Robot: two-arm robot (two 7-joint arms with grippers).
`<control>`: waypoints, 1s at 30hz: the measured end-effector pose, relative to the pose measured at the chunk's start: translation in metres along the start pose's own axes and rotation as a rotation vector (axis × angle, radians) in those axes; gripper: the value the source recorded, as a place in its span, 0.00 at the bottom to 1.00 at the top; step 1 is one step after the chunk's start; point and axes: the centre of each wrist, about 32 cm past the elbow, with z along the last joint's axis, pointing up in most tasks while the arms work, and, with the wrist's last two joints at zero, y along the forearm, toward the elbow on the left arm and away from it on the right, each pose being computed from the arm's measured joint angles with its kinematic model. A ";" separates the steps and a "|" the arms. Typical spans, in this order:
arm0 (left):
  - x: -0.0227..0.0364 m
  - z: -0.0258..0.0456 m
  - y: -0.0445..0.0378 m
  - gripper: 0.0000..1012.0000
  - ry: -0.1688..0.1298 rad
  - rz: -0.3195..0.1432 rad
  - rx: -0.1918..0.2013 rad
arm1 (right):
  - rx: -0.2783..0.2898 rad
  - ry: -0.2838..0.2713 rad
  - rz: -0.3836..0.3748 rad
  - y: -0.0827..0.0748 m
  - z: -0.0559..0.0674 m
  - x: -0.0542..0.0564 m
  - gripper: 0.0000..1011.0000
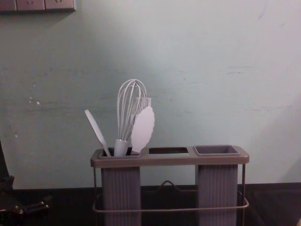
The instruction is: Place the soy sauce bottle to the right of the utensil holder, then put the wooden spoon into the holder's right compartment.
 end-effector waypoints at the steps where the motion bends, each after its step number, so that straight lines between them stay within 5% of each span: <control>1: 0.0000 0.0000 0.0000 1.00 0.000 0.000 0.000 | 0.000 0.000 -0.002 0.001 0.000 0.001 0.39; 30: 0.0000 0.0000 0.0000 1.00 0.000 0.000 0.000 | 0.005 0.034 -0.036 0.050 -0.016 0.027 0.39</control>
